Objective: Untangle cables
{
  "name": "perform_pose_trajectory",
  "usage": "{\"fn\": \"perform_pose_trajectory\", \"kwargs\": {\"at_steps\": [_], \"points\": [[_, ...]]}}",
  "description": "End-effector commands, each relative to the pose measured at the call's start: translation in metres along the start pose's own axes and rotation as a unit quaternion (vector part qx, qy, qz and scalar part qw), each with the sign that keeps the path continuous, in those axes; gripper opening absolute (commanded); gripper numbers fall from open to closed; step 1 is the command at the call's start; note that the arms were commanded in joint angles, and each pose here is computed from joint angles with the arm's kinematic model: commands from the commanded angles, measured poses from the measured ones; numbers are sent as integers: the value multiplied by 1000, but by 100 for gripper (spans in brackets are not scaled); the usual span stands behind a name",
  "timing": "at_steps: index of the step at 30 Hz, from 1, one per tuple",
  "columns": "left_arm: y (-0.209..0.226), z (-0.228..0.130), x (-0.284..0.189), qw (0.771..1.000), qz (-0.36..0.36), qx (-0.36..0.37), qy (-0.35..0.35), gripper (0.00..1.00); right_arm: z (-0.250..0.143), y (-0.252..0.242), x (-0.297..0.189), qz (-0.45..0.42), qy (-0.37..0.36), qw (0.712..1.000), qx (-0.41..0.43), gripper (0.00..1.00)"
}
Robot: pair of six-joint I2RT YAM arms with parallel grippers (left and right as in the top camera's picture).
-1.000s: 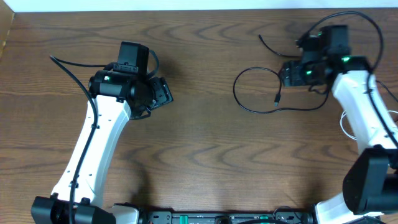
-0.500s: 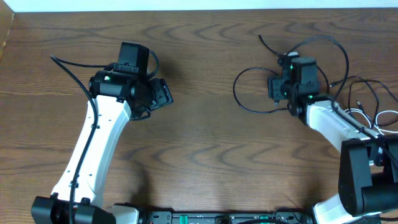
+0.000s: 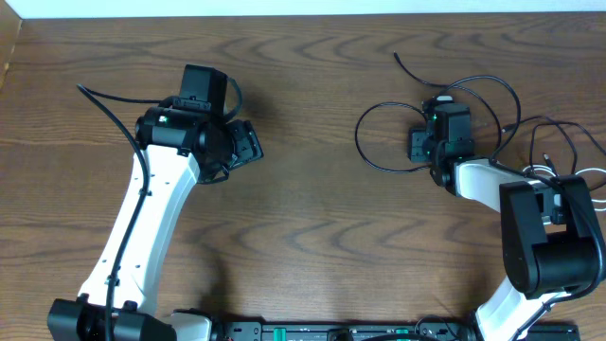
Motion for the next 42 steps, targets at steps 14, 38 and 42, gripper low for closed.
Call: {"fn": "perform_pose_trajectory", "kwargs": {"at_steps": [14,38,42], "points": [[1,-2,3,1000,6,5,8,75,-9,-3,11,-18,14,999,29,37],[1,-2,3,1000,6,5,8,75,104,-61,-165,-117,-167,973,107,1],[1,-2,3,1000,7,4,9,75,111,-123,-217,-215,-226,933,180,1]]}}
Point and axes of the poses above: each gripper's point midway between its finger pads, its own x axis out along the fingers, its own y axis along the line the jaws close on, z = x × y, the point moved 10 cm from there along -x, back along the fingers, and after that the axes turned 8 degrees about x, right-handed, at the moved point
